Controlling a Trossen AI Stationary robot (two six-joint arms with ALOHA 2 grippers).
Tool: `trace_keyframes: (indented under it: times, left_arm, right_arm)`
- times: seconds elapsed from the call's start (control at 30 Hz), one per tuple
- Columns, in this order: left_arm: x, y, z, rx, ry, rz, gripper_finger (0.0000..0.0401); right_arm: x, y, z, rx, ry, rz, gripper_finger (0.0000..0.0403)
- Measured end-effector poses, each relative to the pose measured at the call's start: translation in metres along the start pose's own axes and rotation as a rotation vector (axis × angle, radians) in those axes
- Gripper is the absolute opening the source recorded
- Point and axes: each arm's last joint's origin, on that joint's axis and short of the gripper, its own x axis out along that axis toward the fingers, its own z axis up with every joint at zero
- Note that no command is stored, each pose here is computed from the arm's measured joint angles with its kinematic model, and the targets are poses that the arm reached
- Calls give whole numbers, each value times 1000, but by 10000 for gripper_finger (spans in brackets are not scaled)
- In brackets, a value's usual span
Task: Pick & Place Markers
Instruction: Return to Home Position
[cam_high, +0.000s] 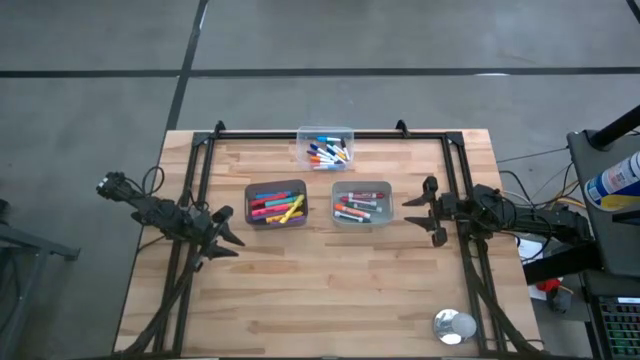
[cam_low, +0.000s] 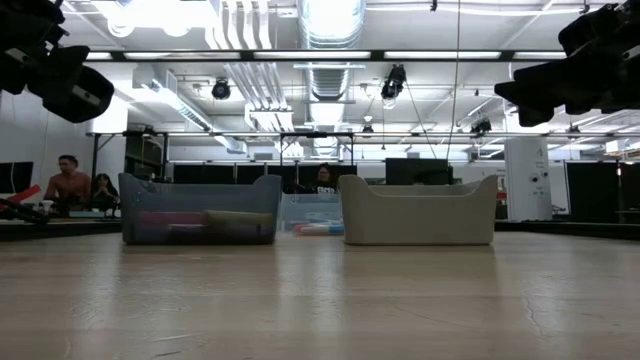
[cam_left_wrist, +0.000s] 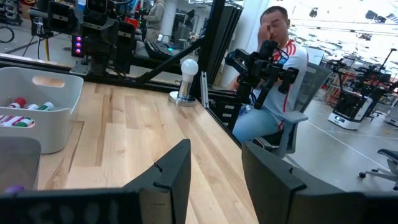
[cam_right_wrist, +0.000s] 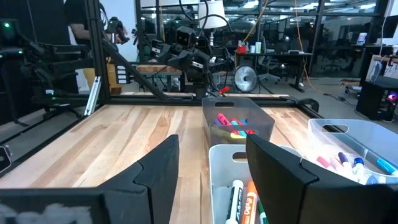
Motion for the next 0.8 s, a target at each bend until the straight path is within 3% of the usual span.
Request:
trace_keyframes:
  times: [0.8]
  left_arm:
    - [0, 0, 0, 0, 0, 0, 138]
  right_arm:
    - [0, 0, 0, 0, 0, 0, 180]
